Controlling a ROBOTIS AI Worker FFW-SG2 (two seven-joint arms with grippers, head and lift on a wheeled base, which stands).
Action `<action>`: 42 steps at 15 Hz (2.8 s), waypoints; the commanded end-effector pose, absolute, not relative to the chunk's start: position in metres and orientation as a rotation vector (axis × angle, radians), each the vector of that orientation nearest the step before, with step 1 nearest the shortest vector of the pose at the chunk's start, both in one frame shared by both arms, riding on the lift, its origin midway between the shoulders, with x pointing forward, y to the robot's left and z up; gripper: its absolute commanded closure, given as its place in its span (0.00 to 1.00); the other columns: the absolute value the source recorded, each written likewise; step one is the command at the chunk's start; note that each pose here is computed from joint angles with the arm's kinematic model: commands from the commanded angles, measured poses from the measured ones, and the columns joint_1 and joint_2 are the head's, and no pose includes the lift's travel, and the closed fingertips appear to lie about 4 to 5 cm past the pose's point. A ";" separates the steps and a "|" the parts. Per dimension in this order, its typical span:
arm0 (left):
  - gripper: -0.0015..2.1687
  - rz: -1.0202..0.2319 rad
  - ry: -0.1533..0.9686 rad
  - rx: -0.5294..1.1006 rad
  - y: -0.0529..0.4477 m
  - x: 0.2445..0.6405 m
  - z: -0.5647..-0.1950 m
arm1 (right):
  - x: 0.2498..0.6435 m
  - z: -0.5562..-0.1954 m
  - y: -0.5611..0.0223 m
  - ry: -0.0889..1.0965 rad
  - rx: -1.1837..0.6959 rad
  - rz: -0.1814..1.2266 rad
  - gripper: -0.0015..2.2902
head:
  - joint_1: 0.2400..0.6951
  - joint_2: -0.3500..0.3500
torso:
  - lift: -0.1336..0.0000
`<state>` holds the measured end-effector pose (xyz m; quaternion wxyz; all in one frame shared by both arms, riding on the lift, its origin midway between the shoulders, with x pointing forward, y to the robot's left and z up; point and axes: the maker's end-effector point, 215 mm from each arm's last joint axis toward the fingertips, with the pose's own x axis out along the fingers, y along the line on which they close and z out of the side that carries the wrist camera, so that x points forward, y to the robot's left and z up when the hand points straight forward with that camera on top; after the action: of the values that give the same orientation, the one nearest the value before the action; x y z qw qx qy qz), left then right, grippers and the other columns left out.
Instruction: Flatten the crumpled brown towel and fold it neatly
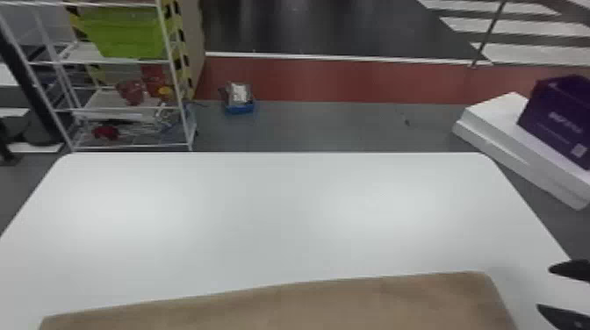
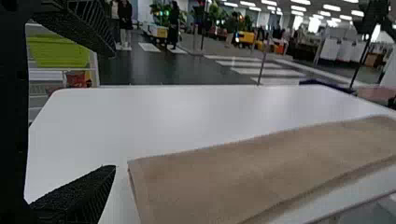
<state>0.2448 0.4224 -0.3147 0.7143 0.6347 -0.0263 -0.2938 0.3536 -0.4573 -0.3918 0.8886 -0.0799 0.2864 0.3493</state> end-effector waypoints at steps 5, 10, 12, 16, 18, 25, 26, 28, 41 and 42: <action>0.01 -0.266 -0.200 0.678 0.476 0.315 -0.263 | 0.387 -0.335 -0.411 0.433 -0.254 0.716 0.04 | 1.00 0.54 | 0.07; 0.01 -0.038 -0.130 0.181 0.497 0.378 -0.297 | 0.343 -0.333 -0.350 0.411 -0.703 1.059 0.06 | 1.00 0.82 | 0.07; 0.01 0.012 -0.086 0.100 0.497 0.393 -0.316 | 0.340 -0.333 -0.354 0.416 -0.794 1.089 0.10 | 1.00 0.85 | 0.07; 0.01 0.129 0.063 -0.068 0.506 0.404 -0.360 | 0.344 -0.340 -0.387 0.526 -0.908 1.073 0.10 | 1.00 0.81 | 0.07; 0.01 0.135 0.062 -0.066 0.507 0.405 -0.359 | 0.341 -0.347 -0.396 0.577 -0.945 1.074 0.13 | 1.00 0.79 | 0.07; 0.01 0.137 0.066 -0.066 0.508 0.405 -0.363 | 0.294 -0.398 -0.417 0.772 -0.990 1.144 0.13 | 1.00 0.73 | 0.07; 0.01 0.138 0.065 -0.068 0.509 0.405 -0.363 | 0.293 -0.400 -0.413 0.771 -0.987 1.152 0.13 | 1.00 0.72 | 0.07; 0.01 0.133 0.067 -0.072 0.507 0.405 -0.365 | 0.290 -0.407 -0.410 0.782 -0.987 1.163 0.21 | 1.00 0.72 | 0.07; 0.02 0.136 0.061 -0.067 0.513 0.401 -0.364 | 0.285 -0.437 -0.413 0.864 -0.976 1.180 0.30 | 1.00 0.74 | 0.07; 0.02 0.135 0.061 -0.069 0.513 0.400 -0.364 | 0.285 -0.438 -0.412 0.865 -0.975 1.182 0.30 | 1.00 0.74 | 0.07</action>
<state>0.4011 0.5129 -0.3629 0.9968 -0.0326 0.0303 0.0666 0.2860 -0.4130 -0.4366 0.6390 -0.4290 0.3776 0.5149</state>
